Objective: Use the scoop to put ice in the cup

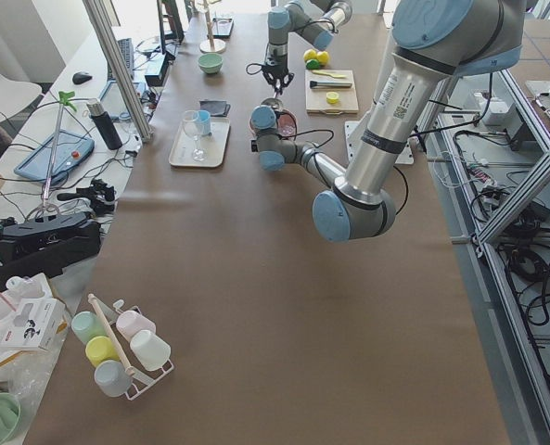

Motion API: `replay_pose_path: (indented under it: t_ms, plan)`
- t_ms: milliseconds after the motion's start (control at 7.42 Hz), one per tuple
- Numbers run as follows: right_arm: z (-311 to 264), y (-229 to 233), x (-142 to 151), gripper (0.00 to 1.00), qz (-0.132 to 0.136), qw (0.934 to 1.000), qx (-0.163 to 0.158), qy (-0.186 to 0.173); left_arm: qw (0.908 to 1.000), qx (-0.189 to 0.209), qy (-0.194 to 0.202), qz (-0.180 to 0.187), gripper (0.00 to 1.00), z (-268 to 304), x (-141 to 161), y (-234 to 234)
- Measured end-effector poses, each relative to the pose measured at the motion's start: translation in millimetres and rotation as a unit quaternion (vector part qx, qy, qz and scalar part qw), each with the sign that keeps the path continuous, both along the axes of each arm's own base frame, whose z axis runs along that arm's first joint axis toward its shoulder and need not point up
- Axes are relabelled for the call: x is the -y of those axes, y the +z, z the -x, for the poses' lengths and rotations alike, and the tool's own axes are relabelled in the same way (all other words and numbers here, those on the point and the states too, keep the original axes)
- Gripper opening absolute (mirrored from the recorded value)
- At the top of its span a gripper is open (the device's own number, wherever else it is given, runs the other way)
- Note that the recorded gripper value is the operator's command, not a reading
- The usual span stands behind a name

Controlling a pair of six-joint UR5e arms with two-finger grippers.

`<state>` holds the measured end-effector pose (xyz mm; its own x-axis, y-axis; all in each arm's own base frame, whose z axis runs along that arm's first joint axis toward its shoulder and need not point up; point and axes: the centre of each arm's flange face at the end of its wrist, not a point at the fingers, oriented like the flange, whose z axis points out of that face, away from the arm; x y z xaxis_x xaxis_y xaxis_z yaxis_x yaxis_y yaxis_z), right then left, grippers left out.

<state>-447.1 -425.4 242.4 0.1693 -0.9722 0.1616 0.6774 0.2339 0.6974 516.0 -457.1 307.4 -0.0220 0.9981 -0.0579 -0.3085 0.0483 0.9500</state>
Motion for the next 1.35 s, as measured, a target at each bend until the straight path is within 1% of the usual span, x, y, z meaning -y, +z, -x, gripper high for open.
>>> replay_pose_path:
  t_ms: [404,539,808,1078,1347]
  plan:
    - [-16.6,5.7,2.4,0.0,0.01,0.9998,0.018,0.004,1.0,-0.001,0.003,0.002,0.99,0.8,0.0,-0.2]
    - [-20.9,3.8,4.8,0.0,0.02,0.9995,0.024,0.009,1.0,-0.001,0.003,0.002,0.99,0.8,0.0,-0.2]
    - [-31.8,1.2,15.7,0.0,0.047,0.998,0.03,0.032,1.0,-0.001,0.004,0.002,0.99,0.8,-0.1,-0.3]
    - [-54.7,12.0,45.5,0.0,0.078,0.995,0.029,0.055,1.0,-0.001,0.004,0.002,0.99,0.7,-0.2,-0.3]
    - [-78.3,28.7,89.8,0.0,0.103,0.9909,0.019,0.084,1.0,-0.001,0.004,0.002,0.99,0.7,-0.2,-0.3]
